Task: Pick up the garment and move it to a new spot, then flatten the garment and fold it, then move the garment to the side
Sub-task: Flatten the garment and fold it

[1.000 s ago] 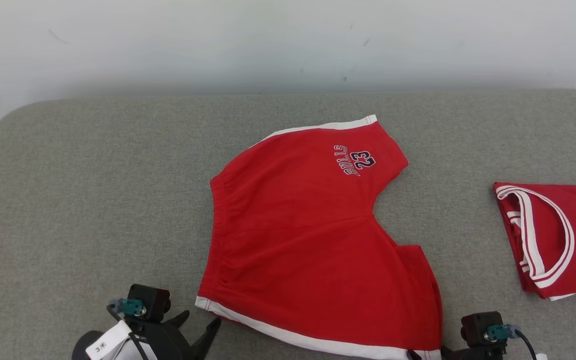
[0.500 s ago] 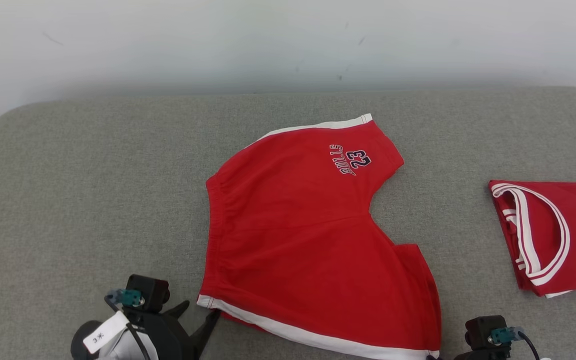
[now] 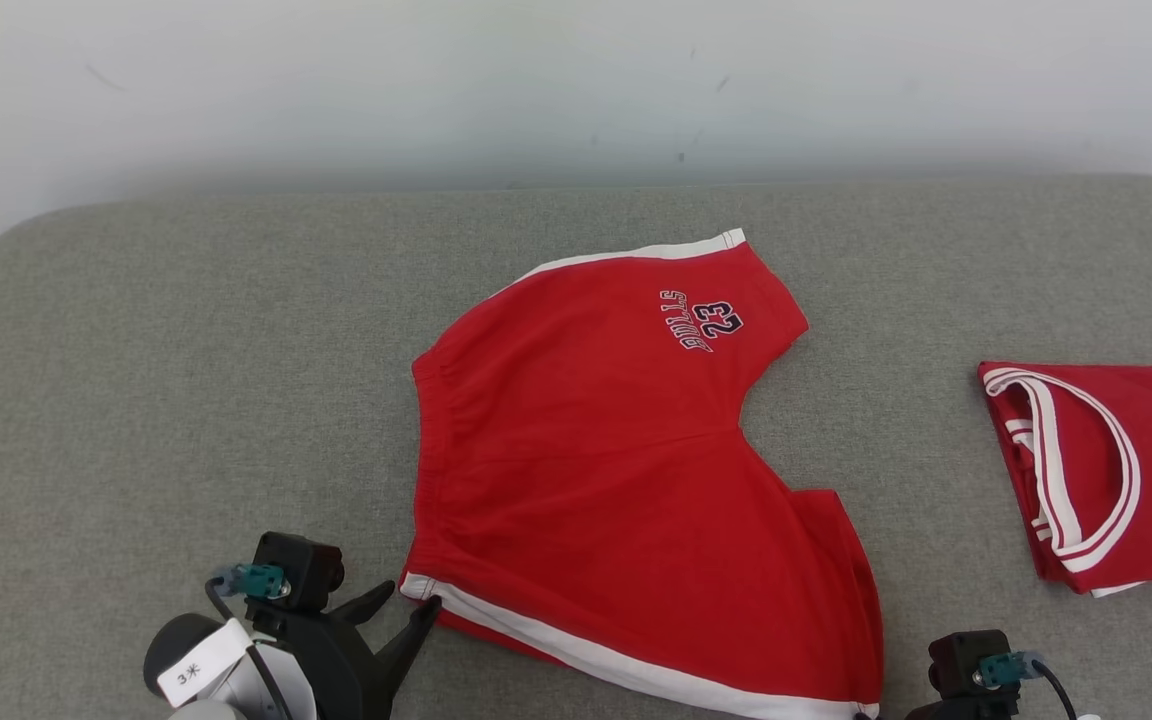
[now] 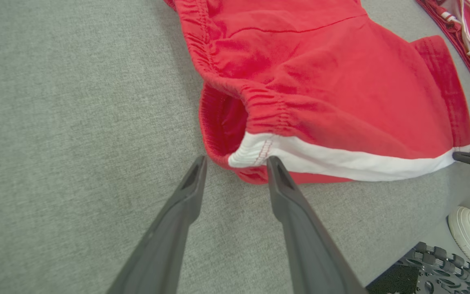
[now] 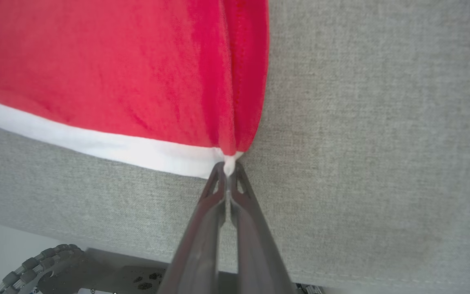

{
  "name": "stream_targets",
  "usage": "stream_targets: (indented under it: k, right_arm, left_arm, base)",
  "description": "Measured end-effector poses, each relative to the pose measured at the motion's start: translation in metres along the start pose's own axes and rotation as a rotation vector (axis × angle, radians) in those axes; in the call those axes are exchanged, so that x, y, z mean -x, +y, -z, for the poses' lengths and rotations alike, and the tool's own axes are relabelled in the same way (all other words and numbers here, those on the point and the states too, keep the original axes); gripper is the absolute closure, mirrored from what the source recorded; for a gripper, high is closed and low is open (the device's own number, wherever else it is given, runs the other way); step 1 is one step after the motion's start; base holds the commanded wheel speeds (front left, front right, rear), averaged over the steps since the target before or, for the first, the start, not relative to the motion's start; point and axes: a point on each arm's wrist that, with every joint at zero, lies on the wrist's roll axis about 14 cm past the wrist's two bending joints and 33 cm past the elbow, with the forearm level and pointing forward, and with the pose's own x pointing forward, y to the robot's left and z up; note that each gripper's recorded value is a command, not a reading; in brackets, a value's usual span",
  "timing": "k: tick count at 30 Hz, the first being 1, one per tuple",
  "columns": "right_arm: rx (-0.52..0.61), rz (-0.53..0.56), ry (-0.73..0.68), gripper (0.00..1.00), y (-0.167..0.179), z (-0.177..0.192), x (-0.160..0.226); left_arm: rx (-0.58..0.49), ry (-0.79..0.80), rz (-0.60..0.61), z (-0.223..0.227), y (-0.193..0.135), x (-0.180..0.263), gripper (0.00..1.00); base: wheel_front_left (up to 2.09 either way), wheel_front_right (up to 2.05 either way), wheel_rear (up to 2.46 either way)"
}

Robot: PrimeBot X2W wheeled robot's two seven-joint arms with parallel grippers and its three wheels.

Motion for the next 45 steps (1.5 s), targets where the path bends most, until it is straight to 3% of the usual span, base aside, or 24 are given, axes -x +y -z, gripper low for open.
stream_targets:
  k: [7, 12, 14, 15, 16, 18, 20, 22, 23, 25, 26, 27, 28, 37, 41, 45]
  right_arm:
    - [0.002, -0.004, 0.005, 1.0, 0.001, 0.0, 0.0]
    - [-0.001, 0.001, 0.011, 1.0, 0.001, 0.0, 0.0]
    - [-0.004, 0.004, 0.01, 1.0, 0.0, 0.0, 0.0]
    - [-0.004, 0.004, 0.011, 1.0, 0.0, 0.0, 0.0]
    - [-0.003, 0.003, 0.01, 1.0, 0.0, 0.0, 0.0]
    - [-0.003, 0.002, 0.013, 1.0, 0.001, 0.0, 0.0]
    - [-0.002, 0.001, 0.015, 1.0, 0.001, 0.0, 0.0]
    - [-0.002, 0.001, 0.014, 1.0, 0.001, 0.0, 0.001]
    - [-0.002, 0.0, 0.014, 1.0, 0.001, 0.0, 0.001]
    - [-0.001, 0.0, 0.013, 1.0, 0.001, -0.001, 0.001]
    - [-0.001, 0.0, 0.013, 1.0, 0.001, -0.001, 0.001]
    - [-0.001, 0.0, 0.012, 1.0, 0.001, -0.001, 0.001]
    - [-0.001, 0.0, 0.012, 1.0, 0.001, -0.001, 0.001]
    - [-0.096, -0.041, -0.021, 1.0, 0.004, -0.008, 0.008]
    - [-0.161, -0.087, -0.097, 1.0, 0.005, -0.028, 0.017]
    - [-0.151, -0.081, -0.123, 1.0, -0.004, -0.032, 0.026]
  left_arm:
    - [-0.007, -0.011, 0.009, -0.004, -0.002, 0.001, 0.26]
    - [-0.024, -0.02, 0.005, -0.007, 0.002, 0.004, 0.12]
    - [-0.031, -0.027, 0.008, -0.01, 0.001, 0.005, 0.3]
    - [-0.034, -0.029, 0.015, -0.011, 0.0, 0.005, 0.35]
    - [-0.037, -0.031, 0.024, -0.012, -0.003, 0.005, 0.52]
    - [-0.039, -0.024, 0.029, -0.01, -0.005, 0.005, 0.62]
    - [-0.038, -0.021, 0.03, -0.009, -0.005, 0.005, 0.62]
    - [-0.037, -0.013, 0.03, -0.008, -0.005, 0.005, 0.52]
    - [-0.037, -0.012, 0.031, -0.008, -0.006, 0.006, 0.51]
    - [-0.036, -0.004, 0.032, -0.006, -0.006, 0.006, 0.56]
    - [-0.033, 0.0, 0.034, -0.005, -0.007, 0.006, 0.67]
    - [-0.032, 0.003, 0.036, -0.004, -0.007, 0.006, 0.92]
    - [-0.032, 0.009, 0.037, -0.003, -0.008, 0.006, 1.0]
    - [0.001, -0.022, 0.017, -0.007, -0.001, 0.017, 1.0]
    - [0.012, -0.073, 0.012, -0.021, -0.001, 0.021, 1.0]
    - [0.036, -0.047, -0.012, -0.004, 0.002, 0.029, 1.0]
  base:
    - [0.0, 0.0, 0.0]
    - [0.0, 0.0, 0.0]
    - [0.0, 0.0, 0.0]
    - [0.0, 0.0, 0.0]
    - [0.0, 0.0, 0.0]
    - [0.0, 0.0, 0.0]
    - [0.0, 0.0, 0.0]
    - [0.0, 0.0, 0.0]
    - [0.0, 0.0, 0.0]
    - [0.0, 0.0, 0.0]
    - [0.0, 0.0, 0.0]
    - [0.0, 0.0, 0.0]
    - [0.0, 0.0, 0.0]
    - [0.0, 0.0, 0.0]
    - [0.0, 0.0, 0.0]
    - [0.0, 0.0, 0.0]
